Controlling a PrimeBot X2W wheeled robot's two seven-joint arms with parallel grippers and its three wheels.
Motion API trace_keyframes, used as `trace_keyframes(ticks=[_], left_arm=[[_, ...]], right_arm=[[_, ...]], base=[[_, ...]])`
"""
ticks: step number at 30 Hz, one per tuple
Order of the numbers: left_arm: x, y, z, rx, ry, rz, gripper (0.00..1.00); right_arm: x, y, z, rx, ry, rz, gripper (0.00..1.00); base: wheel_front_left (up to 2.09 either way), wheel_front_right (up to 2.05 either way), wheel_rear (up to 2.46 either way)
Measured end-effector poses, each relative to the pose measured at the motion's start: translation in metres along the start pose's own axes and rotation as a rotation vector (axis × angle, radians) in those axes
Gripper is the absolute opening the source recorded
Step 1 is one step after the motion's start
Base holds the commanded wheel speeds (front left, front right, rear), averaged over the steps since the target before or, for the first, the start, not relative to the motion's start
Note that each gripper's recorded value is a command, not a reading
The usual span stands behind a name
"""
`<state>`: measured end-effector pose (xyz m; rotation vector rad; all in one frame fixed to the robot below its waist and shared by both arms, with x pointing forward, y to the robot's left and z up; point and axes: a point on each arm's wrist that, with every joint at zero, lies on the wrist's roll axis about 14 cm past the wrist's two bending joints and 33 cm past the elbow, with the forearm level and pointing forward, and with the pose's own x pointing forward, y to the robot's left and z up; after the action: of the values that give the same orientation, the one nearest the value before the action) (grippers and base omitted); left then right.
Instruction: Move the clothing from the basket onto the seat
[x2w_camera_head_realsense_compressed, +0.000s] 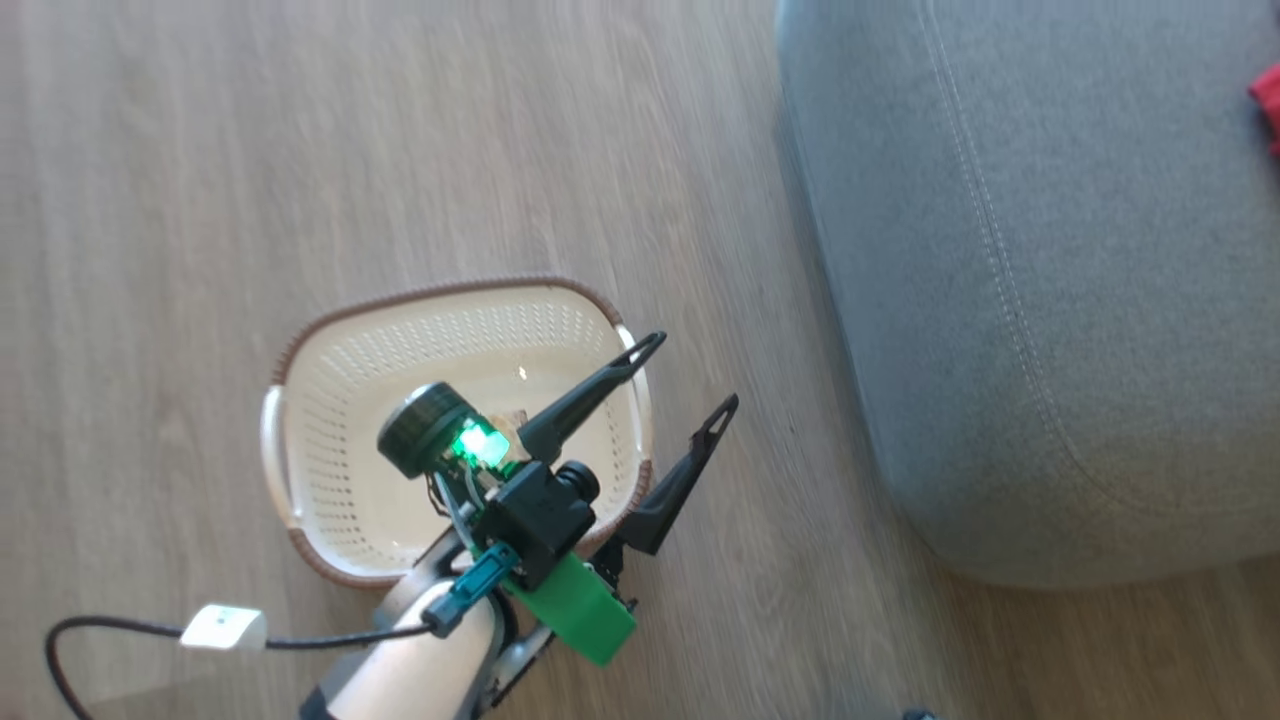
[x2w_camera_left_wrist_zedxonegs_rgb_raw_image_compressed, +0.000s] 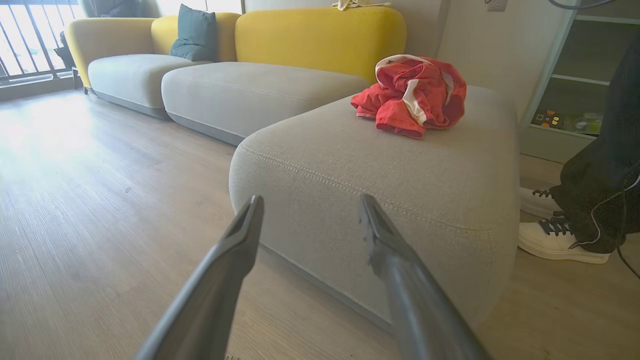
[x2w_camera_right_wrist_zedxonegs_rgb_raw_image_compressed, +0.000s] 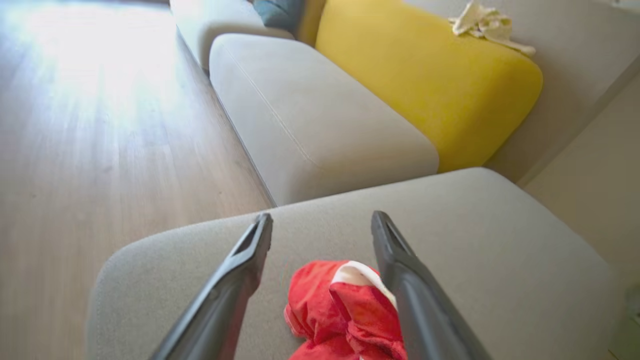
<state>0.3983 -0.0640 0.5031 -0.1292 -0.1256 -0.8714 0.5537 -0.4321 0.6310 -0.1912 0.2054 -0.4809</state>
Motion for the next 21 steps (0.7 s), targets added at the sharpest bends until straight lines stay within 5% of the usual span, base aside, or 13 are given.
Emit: trace_keyframes(ticks=[13,21], left_arm=[[-0.039,0.004,0.039,0.044,-0.035,0.163,1.0],[-0.071,0.027,0.059,0.104,-0.057,0.308,1.0]], right_arm=[[-0.086,0.118,0.073,0.205,-0.438,0.401,1.0],[-0.164,0.147,0.083,0.337,-0.587,0.682,1.0]], base=[[0.0,0.0,0.0],[0.0,0.0,0.0]])
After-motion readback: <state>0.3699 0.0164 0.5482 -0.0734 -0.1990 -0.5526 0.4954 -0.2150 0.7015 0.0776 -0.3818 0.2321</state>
